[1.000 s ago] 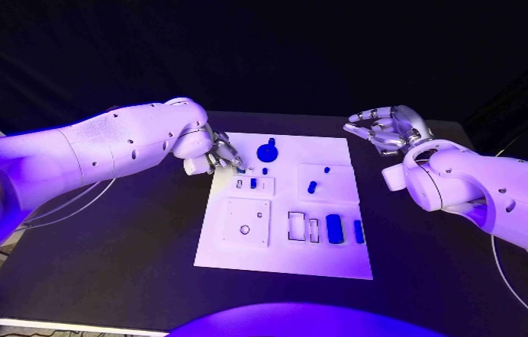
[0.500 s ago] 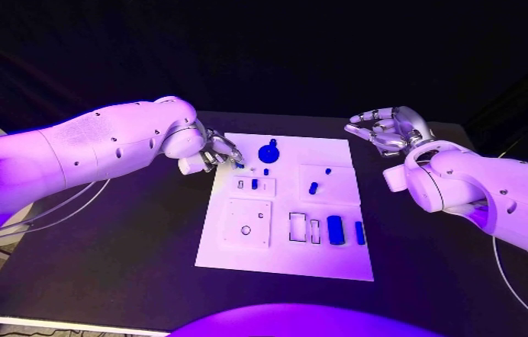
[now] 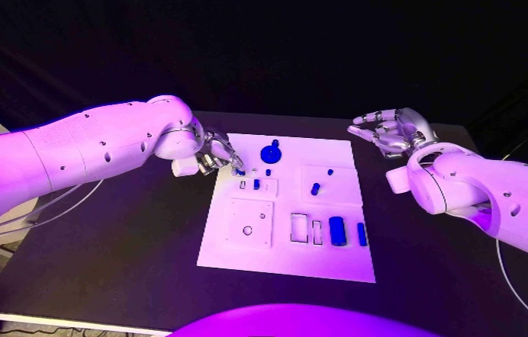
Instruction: Assemble the parts on the task board
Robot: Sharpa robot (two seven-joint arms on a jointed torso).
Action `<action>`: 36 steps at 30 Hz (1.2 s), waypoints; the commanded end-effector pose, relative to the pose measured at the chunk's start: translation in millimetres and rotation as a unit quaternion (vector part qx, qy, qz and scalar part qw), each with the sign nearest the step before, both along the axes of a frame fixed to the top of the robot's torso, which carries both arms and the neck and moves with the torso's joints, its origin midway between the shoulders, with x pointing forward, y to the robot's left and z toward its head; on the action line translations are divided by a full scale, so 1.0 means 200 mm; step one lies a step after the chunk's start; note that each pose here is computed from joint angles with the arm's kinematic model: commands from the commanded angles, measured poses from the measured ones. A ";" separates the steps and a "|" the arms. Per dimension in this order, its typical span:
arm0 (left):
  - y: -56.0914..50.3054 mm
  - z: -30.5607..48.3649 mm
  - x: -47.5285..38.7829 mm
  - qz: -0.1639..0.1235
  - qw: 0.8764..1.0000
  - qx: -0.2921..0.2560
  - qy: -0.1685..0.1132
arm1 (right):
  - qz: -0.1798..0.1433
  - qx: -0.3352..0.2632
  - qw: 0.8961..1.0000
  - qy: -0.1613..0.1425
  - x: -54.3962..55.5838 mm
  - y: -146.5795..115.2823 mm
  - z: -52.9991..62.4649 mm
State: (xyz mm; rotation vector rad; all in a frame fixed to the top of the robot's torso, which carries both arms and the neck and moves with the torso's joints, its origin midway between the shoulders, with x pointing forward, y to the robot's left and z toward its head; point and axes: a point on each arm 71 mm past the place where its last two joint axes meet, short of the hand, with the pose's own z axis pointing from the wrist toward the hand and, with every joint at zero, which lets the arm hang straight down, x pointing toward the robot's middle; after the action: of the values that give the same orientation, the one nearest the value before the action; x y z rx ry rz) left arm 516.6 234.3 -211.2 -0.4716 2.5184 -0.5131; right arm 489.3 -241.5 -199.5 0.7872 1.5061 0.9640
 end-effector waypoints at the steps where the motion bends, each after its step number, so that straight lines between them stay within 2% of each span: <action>1: -0.02 0.000 0.000 -0.064 0.996 0.061 -0.020 | 0.010 -0.001 1.000 -0.005 0.00 0.01 0.00; 5: -0.05 -0.001 0.010 -0.079 0.993 0.086 -0.030 | 0.010 -0.001 1.000 -0.005 0.00 0.01 0.00; 13: -0.10 -0.004 0.037 -0.090 0.988 0.119 -0.042 | 0.011 -0.001 1.000 -0.005 0.00 0.02 0.00; 23: -0.15 -0.026 0.033 -0.110 0.985 0.132 -0.025 | 0.012 0.000 1.000 -0.006 0.00 0.02 0.00; 36: -0.17 -0.034 0.025 -0.112 0.984 0.134 -0.020 | 0.012 0.000 1.000 -0.005 0.00 0.02 0.00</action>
State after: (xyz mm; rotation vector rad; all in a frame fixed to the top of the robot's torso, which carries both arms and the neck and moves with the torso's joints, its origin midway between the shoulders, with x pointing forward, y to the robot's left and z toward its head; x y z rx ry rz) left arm 522.9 202.3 -217.7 -0.0960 2.5498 -0.2635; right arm 489.0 -238.6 -200.0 0.7847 1.5087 0.9701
